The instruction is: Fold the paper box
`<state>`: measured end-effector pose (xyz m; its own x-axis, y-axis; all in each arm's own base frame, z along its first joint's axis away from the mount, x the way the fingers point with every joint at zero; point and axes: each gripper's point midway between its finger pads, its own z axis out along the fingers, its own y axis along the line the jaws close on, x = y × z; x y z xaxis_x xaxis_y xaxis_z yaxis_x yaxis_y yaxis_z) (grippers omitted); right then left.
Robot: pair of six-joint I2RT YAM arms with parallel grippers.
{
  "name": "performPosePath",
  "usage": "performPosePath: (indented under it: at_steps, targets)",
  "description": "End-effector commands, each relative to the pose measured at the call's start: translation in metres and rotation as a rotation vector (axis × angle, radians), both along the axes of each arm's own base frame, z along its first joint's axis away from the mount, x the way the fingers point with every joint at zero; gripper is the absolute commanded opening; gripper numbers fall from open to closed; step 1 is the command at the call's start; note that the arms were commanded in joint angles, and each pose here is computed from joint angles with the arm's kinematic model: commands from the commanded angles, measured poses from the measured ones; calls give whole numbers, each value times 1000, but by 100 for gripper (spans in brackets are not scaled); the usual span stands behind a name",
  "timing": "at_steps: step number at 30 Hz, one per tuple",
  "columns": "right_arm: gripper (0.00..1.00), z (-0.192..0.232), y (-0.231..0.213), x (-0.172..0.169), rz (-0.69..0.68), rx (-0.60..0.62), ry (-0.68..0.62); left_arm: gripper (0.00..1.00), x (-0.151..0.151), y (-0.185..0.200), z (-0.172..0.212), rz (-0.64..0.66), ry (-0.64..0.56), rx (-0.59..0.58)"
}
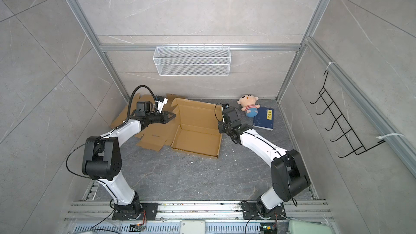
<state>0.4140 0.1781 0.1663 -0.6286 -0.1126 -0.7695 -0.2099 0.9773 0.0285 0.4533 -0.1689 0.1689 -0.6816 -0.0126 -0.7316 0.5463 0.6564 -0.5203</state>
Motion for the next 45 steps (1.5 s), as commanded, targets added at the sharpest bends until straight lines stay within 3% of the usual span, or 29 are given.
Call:
performPosePath:
  at_steps: [1,9,25,40,45]
  targets:
    - [0,-2,-3,-3,-76,16,-25,1,-4,-7,-3,3,5,-29]
    - [0,4,-9,-11,-136,69,-86,0,-12,-12,-13,5,18,-16]
    - [0,22,-11,-2,-178,102,-137,0,-33,-25,6,32,-1,-53]
    - [0,0,-23,-22,-316,149,-154,0,-54,-49,-22,135,43,-82]
    - [0,-17,-20,-31,-334,155,-127,0,-69,-60,-33,107,52,-64]
